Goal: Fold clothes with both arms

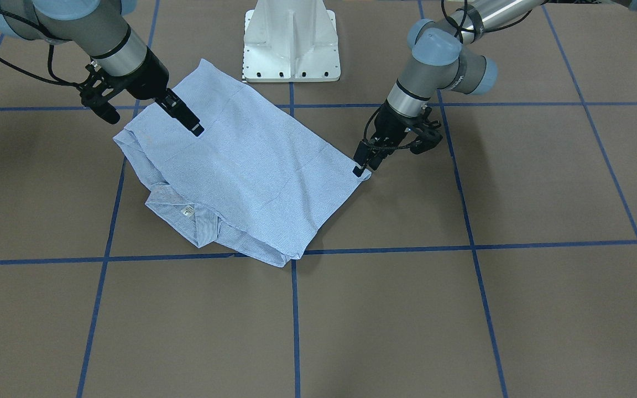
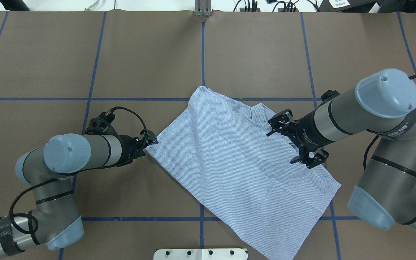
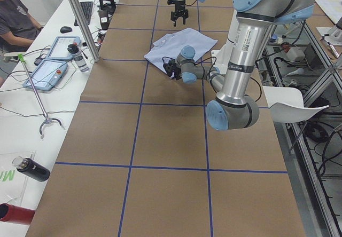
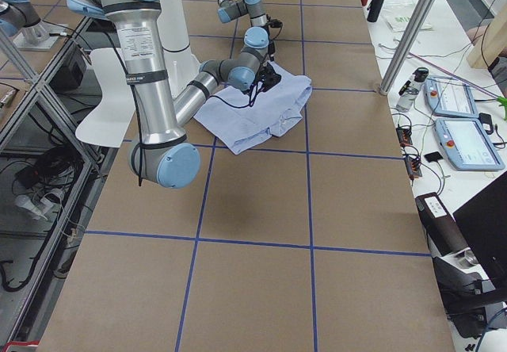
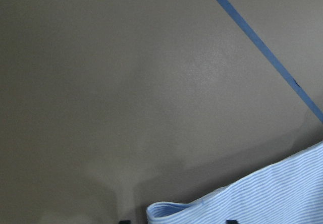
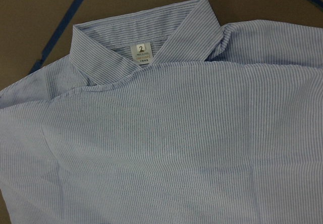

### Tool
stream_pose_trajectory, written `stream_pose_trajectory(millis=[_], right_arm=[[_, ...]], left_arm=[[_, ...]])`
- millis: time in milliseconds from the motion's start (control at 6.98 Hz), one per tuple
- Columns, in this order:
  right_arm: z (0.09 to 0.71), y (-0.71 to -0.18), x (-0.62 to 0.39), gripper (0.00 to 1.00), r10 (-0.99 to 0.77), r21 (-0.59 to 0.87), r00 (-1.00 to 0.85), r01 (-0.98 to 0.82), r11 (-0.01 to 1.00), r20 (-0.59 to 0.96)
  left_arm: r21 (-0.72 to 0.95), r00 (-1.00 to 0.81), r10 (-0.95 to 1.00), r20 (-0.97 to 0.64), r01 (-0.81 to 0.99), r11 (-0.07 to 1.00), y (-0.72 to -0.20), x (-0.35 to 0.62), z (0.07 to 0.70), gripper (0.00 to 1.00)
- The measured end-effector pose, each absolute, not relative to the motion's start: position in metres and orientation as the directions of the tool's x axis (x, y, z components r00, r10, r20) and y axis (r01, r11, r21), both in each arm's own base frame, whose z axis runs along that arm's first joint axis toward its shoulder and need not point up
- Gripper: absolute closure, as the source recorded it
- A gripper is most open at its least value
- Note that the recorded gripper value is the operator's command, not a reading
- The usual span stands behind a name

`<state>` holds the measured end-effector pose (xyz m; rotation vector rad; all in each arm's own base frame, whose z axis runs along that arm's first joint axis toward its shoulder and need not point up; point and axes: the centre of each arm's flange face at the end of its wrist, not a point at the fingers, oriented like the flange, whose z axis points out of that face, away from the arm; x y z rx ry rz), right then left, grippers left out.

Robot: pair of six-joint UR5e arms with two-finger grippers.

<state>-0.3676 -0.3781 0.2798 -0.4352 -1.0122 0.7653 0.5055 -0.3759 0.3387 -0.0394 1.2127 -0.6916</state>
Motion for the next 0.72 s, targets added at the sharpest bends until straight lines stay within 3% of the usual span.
stream_pose_trajectory(millis=[143,286,430,716], right_arm=[[0.2798,-0.378,-0.3666,0.0,0.745,-0.649,0.308,-0.366,0.666,0.591],[0.2805,-0.3777,-0.3664,0.0,0.746,-0.65,0.309,-0.366,0.666,0.59],[0.2811,-0.3777,-0.3663,0.0,0.747,-0.651,0.31,-0.365,0.665,0.589],[0.2804,-0.377,-0.3663,0.0,0.746,-0.653,0.312,-0.36,0.666,0.588]], left_arm=[[-0.383,0.174,-0.507,-0.844,0.467,0.797,-0.3762,0.5067,0.3376,0.53],[-0.383,0.174,-0.507,-0.845,0.466,0.798,-0.3767,0.5079,0.3366,0.69],[-0.383,0.173,-0.506,-0.845,0.465,0.798,-0.3774,0.5095,0.3349,0.99],[-0.383,0.172,-0.506,-0.845,0.466,0.798,-0.3778,0.5104,0.3345,1.0]])
